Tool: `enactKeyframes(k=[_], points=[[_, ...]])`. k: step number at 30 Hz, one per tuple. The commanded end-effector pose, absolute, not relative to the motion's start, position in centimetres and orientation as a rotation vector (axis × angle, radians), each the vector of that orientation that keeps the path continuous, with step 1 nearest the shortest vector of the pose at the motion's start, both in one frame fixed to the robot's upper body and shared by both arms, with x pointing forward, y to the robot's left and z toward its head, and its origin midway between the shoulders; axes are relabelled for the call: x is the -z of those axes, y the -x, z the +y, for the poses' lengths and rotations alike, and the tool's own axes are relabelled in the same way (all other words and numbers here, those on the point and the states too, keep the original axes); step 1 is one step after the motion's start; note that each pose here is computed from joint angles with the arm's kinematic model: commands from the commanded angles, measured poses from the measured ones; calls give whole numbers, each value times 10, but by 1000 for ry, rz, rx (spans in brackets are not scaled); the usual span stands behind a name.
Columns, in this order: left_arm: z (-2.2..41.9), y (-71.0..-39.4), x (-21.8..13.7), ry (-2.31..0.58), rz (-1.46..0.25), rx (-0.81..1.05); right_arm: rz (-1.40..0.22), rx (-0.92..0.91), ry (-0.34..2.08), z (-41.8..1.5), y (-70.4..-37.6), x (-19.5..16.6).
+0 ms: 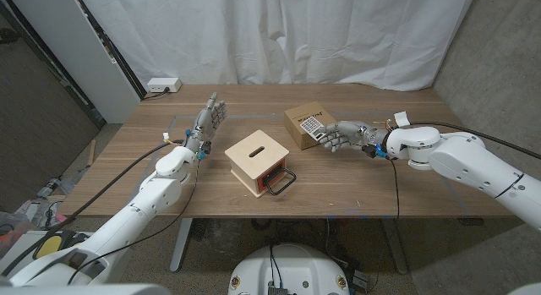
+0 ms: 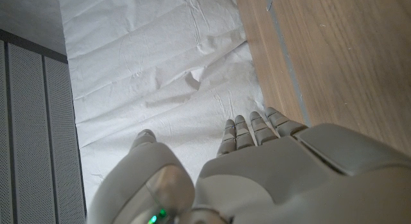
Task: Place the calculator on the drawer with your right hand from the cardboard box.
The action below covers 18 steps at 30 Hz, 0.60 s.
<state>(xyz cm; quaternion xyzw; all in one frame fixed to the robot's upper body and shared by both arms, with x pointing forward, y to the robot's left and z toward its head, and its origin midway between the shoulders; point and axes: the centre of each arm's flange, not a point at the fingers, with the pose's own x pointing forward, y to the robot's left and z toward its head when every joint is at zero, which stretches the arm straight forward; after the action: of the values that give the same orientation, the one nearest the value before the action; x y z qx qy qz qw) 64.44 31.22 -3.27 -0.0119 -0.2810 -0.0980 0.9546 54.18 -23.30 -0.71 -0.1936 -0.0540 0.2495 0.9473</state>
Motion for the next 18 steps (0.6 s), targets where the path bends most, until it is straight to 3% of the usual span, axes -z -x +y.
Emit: enactKeyframes(k=[1, 18], points=[[317, -637, 30, 23, -597, 192, -74, -525, 424, -229, -535, 4], [319, -634, 26, 35, -635, 198, -51, -590, 441, -217, -533, 4]])
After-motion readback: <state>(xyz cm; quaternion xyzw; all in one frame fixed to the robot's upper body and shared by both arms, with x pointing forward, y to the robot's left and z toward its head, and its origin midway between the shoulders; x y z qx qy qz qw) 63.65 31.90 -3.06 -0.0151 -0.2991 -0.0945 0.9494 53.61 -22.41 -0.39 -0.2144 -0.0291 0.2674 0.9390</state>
